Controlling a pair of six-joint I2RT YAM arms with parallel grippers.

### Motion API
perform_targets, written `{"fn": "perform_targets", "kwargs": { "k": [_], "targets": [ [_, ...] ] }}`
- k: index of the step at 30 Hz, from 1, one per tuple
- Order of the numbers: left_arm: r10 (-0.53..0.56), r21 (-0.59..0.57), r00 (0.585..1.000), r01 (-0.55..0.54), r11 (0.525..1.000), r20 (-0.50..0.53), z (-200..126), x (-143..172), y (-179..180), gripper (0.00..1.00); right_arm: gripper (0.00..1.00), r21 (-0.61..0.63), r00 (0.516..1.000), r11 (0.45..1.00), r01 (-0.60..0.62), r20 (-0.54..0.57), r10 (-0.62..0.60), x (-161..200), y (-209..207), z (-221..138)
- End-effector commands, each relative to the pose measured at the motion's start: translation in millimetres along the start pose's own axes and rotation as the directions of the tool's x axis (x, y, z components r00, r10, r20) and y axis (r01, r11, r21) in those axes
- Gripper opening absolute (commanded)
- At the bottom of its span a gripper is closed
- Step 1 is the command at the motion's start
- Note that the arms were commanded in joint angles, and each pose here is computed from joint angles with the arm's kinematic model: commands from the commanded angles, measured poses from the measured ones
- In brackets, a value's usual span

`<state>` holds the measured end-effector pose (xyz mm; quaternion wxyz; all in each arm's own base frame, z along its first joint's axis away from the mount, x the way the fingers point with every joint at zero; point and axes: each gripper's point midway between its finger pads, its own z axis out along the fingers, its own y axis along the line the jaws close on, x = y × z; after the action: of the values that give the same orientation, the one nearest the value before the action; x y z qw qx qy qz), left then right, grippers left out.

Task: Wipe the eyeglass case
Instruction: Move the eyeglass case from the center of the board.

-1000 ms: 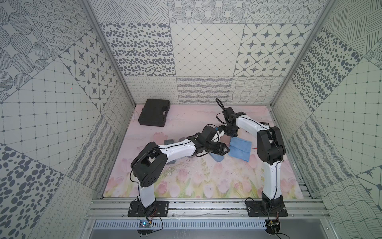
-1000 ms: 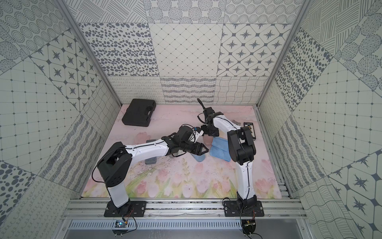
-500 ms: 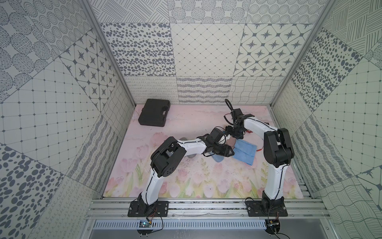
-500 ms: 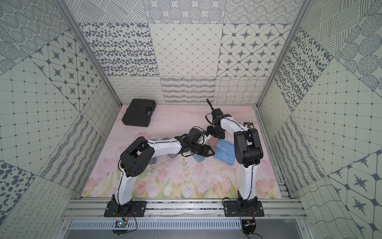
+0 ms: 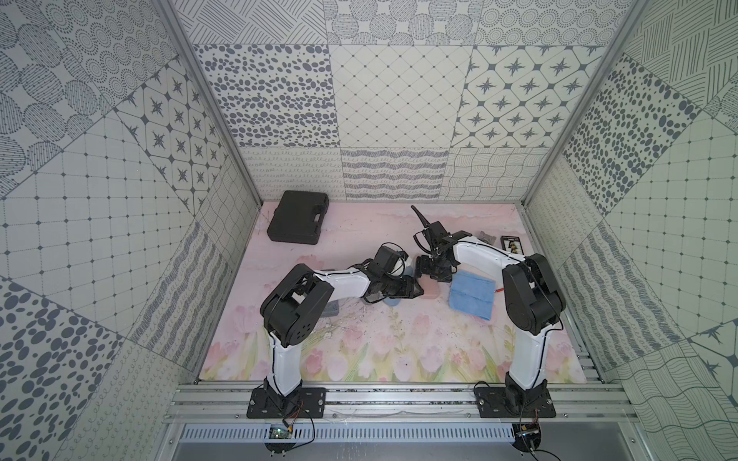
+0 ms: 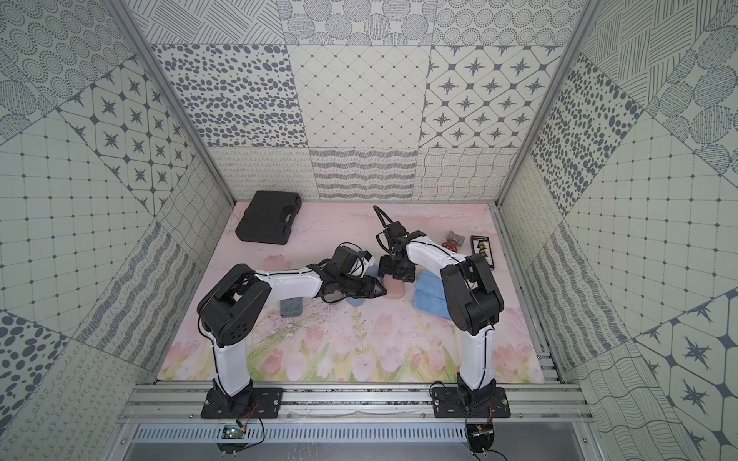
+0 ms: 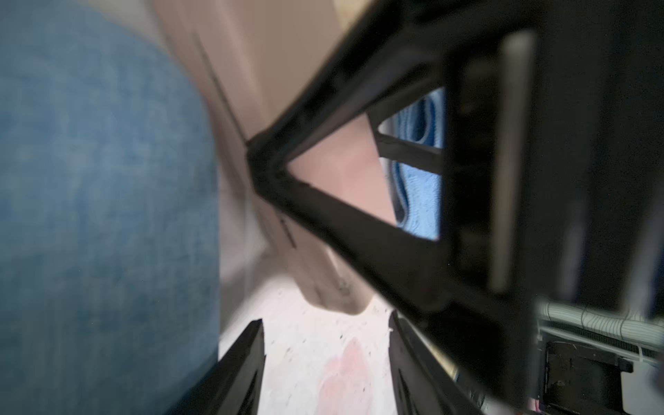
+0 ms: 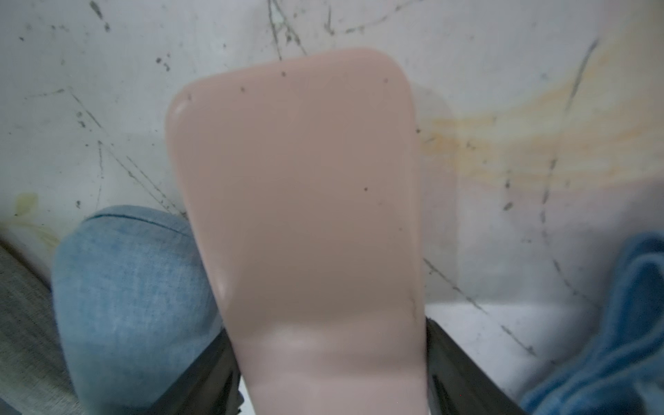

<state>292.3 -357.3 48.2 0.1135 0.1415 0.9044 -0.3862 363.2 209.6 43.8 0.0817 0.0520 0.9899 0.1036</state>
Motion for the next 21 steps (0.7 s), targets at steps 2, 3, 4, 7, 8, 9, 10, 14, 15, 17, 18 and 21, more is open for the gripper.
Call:
{"fn": "perform_targets", "kwargs": {
  "k": [2, 3, 4, 7, 8, 9, 10, 14, 15, 17, 18, 21],
  "targets": [
    [-0.170, -0.284, 0.984, 0.148, 0.947, -0.055, -41.4, 42.9, 71.6, 0.62, 0.65, 0.031, 0.994, 0.993, -0.112, -0.013, 0.113, 13.3, -4.2, -2.8],
    [-0.156, -0.280, 0.987, 0.139, 0.950, -0.042, -44.5, 37.8, 69.1, 0.62, 0.66, 0.049, 0.994, 0.992, -0.113, -0.007, 0.113, 13.1, -8.1, -1.4],
    [-0.139, -0.270, 0.990, 0.127, 0.955, -0.025, -47.2, 29.9, 63.6, 0.62, 0.68, 0.070, 0.993, 0.991, -0.113, -0.005, 0.114, 12.9, -12.6, -0.2],
    [-0.114, -0.169, 0.993, 0.113, 0.979, 0.002, -45.3, 7.6, 34.3, 0.63, 0.78, 0.033, 0.996, 0.995, -0.090, -0.025, 0.091, 9.8, -8.6, -9.7],
    [-0.104, -0.141, 0.995, 0.104, 0.985, 0.007, -44.5, 1.6, 24.5, 0.64, 0.82, 0.002, 0.997, 0.997, -0.075, -0.015, 0.075, 6.5, -4.3, -21.2],
    [-0.096, -0.125, 0.995, 0.096, 0.988, 0.011, -44.0, -1.9, 16.7, 0.64, 0.84, -0.016, 0.998, 0.998, -0.063, 0.000, 0.063, 3.6, -2.5, -32.0],
    [-0.092, -0.115, 0.996, 0.094, 0.989, 0.017, -43.7, -5.3, 10.6, 0.65, 0.87, -0.029, 0.998, 0.998, -0.054, 0.012, 0.054, 1.2, -3.5, -45.4],
    [-0.105, -0.095, 0.994, 0.108, 0.990, 0.038, -42.2, -12.6, -8.7, 0.66, 0.92, -0.061, 0.996, 0.994, -0.086, 0.028, 0.087, 2.2, -28.9, -85.4],
    [-0.095, -0.105, 0.995, 0.099, 0.990, 0.039, -41.1, -13.2, -14.4, 0.67, 0.93, -0.052, 0.994, 0.993, -0.107, 0.028, 0.108, 4.0, -40.0, -90.2],
    [-0.060, -0.143, 0.997, 0.066, 0.987, 0.041, -36.8, -13.8, -28.5, 0.69, 0.93, 0.001, 0.988, 0.989, -0.148, 0.052, 0.148, 7.4, -70.7, -95.4],
    [-0.061, -0.175, 0.997, 0.067, 0.982, 0.039, -34.5, -13.2, -30.5, 0.71, 0.93, 0.053, 0.985, 0.985, -0.165, 0.062, 0.162, 9.7, -88.1, -95.6],
    [-0.069, -0.277, 0.998, 0.070, 0.958, 0.015, -24.6, -8.8, -33.9, 0.76, 0.93, 0.255, 0.977, 0.944, -0.209, 0.090, 0.192, 19.0, -143.4, -97.2]
  ]
}}
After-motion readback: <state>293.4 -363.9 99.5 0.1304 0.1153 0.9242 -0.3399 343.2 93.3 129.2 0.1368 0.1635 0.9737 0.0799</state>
